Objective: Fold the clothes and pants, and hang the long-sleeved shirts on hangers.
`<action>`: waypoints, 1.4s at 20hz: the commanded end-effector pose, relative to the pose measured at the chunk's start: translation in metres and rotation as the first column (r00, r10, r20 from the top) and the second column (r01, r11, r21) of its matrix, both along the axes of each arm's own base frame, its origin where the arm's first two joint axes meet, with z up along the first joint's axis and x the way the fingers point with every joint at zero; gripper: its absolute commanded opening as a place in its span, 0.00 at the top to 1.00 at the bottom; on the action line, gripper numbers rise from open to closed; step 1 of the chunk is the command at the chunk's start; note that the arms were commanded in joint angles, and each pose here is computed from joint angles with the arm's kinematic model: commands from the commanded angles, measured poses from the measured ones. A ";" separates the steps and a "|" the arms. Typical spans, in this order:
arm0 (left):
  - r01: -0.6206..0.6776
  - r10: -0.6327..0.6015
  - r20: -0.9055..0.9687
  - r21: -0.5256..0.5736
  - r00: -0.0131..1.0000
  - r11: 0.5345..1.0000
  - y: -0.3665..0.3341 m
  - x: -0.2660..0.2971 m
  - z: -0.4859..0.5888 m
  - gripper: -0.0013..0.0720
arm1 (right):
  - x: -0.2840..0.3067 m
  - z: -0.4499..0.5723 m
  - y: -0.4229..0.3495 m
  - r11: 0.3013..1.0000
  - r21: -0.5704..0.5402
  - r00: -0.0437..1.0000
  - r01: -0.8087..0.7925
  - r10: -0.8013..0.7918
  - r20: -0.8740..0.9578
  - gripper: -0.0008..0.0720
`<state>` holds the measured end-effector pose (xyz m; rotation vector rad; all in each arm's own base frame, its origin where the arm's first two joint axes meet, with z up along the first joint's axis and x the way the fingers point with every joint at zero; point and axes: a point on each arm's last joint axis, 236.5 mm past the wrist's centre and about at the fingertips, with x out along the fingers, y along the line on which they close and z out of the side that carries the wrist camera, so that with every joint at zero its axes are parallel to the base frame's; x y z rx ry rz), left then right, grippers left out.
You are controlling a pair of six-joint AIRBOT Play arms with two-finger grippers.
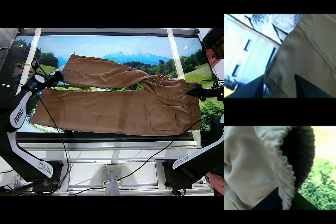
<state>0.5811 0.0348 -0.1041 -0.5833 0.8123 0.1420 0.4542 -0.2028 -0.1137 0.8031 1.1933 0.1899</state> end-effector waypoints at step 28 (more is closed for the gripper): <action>-0.079 0.025 0.356 0.138 0.934 0.987 0.024 -0.026 0.295 0.95 | -0.007 0.051 0.009 1.000 0.003 1.000 -0.021 0.021 0.014 0.94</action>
